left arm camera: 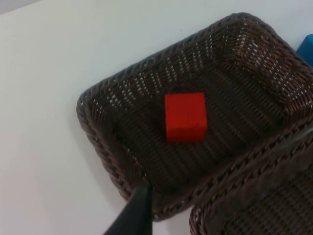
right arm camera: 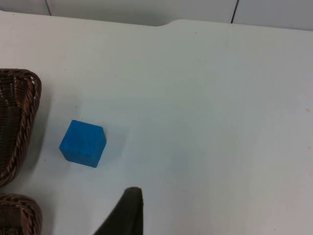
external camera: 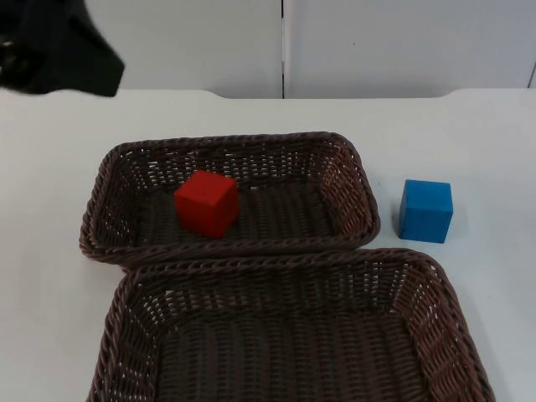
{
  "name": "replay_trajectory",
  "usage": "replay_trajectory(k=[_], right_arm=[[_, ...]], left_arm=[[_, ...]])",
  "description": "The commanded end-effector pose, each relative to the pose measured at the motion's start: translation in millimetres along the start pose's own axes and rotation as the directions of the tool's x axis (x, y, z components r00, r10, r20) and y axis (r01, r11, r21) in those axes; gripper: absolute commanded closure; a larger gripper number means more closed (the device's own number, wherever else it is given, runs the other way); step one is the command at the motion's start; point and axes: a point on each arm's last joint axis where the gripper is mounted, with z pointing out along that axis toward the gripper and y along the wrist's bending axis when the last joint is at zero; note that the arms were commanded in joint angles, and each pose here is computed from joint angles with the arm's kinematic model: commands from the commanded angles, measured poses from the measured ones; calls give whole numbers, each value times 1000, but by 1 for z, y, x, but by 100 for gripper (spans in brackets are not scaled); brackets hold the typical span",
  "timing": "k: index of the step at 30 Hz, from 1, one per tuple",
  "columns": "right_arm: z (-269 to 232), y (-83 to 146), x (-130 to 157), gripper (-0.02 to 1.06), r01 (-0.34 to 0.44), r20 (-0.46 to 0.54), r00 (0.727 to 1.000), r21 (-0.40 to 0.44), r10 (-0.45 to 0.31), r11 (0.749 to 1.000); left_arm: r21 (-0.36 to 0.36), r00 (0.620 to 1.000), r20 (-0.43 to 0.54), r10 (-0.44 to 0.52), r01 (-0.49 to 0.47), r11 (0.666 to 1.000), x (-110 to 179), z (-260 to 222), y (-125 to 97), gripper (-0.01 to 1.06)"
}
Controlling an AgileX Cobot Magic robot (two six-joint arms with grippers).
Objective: Pick up one cube with the left hand and place it into the upper basket. Pick up one cube with the right hand and place it into the lower basket.
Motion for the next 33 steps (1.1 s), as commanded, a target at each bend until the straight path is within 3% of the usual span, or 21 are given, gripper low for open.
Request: replay_trajectory(k=[1, 10, 17, 25, 33], right_arm=[[-3, -1, -2, -1, 2, 7, 1000, 7, -2, 1000], [-3, 0, -2, -1, -5, 11, 1000, -1, 5, 1000], [-3, 0, -2, -1, -5, 9, 1000, -1, 5, 1000], [-3, 0, 1, -1, -14, -27, 1000, -9, 13, 1000], [-3, 1, 3, -1, -18, -46, 999, -13, 18, 1000]], left_arm=[[-4, 1000, 30, -7, 7, 1000, 5, -6, -1, 7], [-16, 991, 112, -66, 68, 998, 28, -33, -1, 7], [-22, 991, 117, -61, 64, 998, 38, -49, -1, 7], [-121, 989, 106, -106, 118, 986, 55, -53, 8, 7], [-95, 980, 117, -164, 175, 980, 64, -47, 6, 7]])
